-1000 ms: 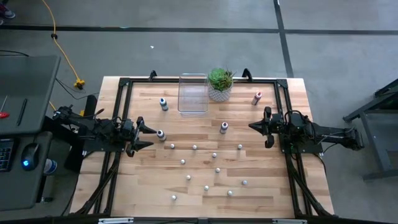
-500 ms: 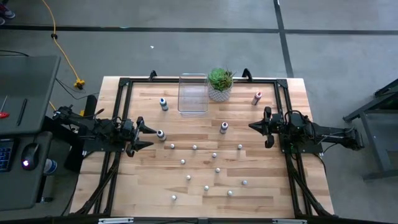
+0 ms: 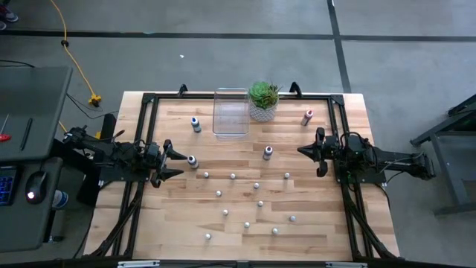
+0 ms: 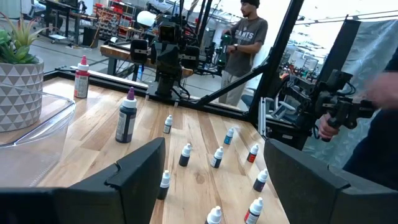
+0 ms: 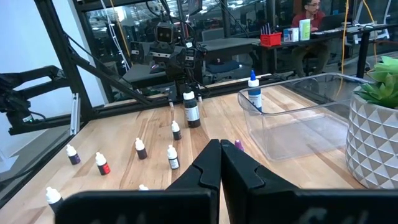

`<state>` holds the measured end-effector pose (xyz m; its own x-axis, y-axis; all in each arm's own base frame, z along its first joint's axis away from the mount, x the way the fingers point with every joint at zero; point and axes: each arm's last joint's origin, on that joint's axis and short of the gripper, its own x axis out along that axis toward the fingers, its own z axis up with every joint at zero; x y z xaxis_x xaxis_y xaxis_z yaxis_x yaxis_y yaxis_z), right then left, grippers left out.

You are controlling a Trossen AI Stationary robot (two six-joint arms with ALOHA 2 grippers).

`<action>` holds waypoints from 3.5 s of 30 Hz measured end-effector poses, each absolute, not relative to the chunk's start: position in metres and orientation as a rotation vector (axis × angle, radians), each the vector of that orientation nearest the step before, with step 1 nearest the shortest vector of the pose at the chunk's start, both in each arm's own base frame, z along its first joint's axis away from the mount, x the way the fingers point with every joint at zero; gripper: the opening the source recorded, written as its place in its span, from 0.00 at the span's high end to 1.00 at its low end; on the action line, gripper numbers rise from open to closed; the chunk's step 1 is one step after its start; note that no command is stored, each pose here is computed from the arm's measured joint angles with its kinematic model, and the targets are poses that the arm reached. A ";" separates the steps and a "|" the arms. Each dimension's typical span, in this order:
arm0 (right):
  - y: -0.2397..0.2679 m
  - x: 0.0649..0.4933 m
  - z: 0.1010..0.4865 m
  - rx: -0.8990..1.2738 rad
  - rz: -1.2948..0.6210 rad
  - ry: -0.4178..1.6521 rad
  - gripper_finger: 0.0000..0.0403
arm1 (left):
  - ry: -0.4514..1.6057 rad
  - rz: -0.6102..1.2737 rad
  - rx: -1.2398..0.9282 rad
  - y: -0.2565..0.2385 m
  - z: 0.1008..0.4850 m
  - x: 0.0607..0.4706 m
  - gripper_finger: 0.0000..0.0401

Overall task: Pick & Place food coloring
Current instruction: Put the small violet food coloring bottle into the transparent bin

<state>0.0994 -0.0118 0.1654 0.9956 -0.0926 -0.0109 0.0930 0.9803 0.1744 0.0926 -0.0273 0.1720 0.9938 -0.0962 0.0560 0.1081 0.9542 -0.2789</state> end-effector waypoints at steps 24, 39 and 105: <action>-0.012 0.118 0.248 0.164 -0.093 0.302 1.00 | -0.043 -0.104 -0.286 -0.027 0.172 0.093 0.32; 0.016 0.178 0.342 -0.035 0.092 0.717 1.00 | -0.042 -0.103 -0.286 -0.027 0.172 0.093 0.32; 0.238 0.475 0.225 -0.338 0.520 0.796 1.00 | -0.042 -0.104 -0.286 -0.027 0.172 0.093 0.32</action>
<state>0.4752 0.2377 0.2245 0.5852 0.3125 -0.7482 -0.5593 0.8237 -0.0934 0.0926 -0.0273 0.1721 0.9938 -0.0962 0.0563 0.1081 0.9542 -0.2790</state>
